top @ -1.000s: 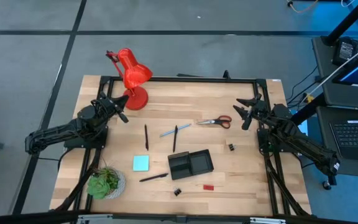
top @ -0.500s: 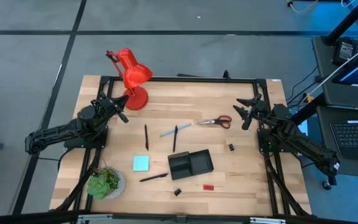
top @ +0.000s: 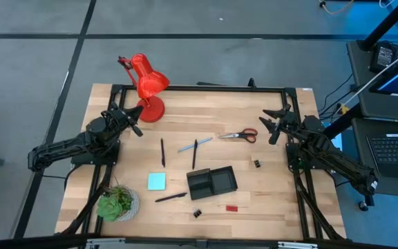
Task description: Pick and place office supplies into organizer
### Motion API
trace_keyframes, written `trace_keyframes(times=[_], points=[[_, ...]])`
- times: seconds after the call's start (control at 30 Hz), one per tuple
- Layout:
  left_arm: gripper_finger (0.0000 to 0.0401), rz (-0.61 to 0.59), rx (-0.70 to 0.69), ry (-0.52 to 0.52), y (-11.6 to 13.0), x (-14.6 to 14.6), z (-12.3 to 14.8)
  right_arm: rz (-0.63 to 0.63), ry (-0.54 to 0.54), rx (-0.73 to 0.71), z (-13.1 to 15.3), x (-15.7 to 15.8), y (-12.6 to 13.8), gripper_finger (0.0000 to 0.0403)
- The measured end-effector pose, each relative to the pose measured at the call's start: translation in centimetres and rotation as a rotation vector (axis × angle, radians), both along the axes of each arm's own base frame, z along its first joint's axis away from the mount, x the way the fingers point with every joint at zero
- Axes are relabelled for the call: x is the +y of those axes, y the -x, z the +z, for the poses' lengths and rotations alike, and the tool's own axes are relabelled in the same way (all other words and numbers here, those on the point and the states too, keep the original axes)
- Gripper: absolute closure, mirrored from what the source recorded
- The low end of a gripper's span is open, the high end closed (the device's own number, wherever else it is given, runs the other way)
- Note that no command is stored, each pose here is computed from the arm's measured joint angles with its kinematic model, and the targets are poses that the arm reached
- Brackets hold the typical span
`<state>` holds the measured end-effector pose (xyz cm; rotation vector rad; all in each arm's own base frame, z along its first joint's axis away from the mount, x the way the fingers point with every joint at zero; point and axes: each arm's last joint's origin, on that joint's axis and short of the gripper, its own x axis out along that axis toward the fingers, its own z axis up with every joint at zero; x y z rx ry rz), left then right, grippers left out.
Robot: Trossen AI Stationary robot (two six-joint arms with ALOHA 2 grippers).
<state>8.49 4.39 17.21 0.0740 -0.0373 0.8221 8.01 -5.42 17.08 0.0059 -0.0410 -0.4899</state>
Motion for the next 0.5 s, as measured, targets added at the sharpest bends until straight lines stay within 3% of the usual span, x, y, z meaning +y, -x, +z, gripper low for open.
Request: trace_keyframes(times=[0.2, 0.5], points=[[0.0370, 0.000, 0.000, 0.001, 0.00, 0.00, 0.00, 0.000, 0.000, -0.008, 0.07, 0.00, 0.00, 0.0210], [0.0370, 0.000, -0.001, 0.000, 0.00, 0.00, 0.00, 0.008, -0.138, -0.078, 0.04, 0.01, 0.00, 0.0210]])
